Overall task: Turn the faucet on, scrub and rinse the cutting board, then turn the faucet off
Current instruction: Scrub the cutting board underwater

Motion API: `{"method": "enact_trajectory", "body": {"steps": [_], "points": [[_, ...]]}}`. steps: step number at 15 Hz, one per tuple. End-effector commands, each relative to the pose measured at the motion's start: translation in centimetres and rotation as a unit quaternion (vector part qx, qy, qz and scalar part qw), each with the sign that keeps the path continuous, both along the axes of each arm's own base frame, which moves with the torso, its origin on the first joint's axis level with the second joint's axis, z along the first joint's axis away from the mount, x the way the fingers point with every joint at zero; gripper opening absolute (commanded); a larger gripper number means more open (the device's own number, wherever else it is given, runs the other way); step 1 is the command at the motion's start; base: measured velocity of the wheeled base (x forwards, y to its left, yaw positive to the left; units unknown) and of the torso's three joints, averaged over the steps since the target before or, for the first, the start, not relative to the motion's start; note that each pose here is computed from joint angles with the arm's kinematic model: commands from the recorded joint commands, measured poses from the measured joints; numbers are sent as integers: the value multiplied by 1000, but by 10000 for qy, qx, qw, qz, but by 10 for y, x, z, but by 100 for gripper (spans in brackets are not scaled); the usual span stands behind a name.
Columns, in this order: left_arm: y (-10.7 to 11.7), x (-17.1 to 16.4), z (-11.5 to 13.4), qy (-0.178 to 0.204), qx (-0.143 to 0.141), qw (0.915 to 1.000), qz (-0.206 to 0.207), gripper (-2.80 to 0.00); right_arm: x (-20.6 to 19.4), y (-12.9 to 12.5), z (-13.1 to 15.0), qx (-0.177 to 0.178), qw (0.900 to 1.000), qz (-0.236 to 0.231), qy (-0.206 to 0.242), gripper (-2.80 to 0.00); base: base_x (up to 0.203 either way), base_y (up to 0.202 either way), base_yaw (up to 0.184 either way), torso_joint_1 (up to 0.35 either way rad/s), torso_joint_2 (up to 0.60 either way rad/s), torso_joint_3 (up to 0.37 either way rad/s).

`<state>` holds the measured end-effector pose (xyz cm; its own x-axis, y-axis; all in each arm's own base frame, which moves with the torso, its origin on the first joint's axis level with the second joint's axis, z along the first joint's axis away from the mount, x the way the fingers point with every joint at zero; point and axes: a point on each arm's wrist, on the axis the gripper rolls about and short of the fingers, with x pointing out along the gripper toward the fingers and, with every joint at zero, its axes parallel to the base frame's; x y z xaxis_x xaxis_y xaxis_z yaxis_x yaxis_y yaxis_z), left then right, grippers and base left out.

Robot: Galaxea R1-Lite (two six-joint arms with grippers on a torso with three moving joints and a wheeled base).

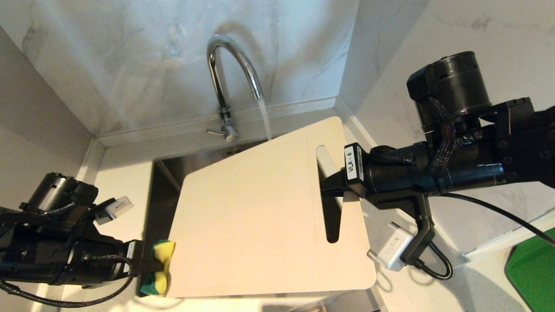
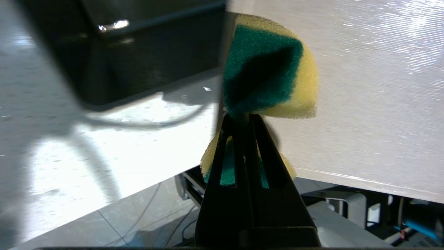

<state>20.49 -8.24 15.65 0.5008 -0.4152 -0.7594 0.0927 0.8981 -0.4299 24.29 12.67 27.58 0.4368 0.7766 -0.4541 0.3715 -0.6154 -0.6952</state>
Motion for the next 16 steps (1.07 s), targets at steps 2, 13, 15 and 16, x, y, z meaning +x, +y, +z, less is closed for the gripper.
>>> {"method": "enact_trajectory", "body": {"steps": [2, 13, 15, 16], "points": [[21, -10, 1, -106, 35, 9996, 260, -280, 0, -2, 0, -33, 10000, 7, -51, -280, 0, 0, 0, 0, 0, 0], [29, 7, 109, -1300, -694, 9885, 343, -280, 23, 3, -27, -185, 9996, -100, 199, -280, 0, 0, 0, 0, 0, 0], [27, 8, 119, -1313, -1019, 9860, 168, -280, 34, 4, -27, -194, 9995, -188, 140, -280, 0, 0, 0, 0, 0, 0], [26, 11, 120, -1306, -1073, 9855, 124, -280, 39, 3, -30, -233, 9993, -255, 160, -280, 0, 0, 0, 0, 0, 0]]}}
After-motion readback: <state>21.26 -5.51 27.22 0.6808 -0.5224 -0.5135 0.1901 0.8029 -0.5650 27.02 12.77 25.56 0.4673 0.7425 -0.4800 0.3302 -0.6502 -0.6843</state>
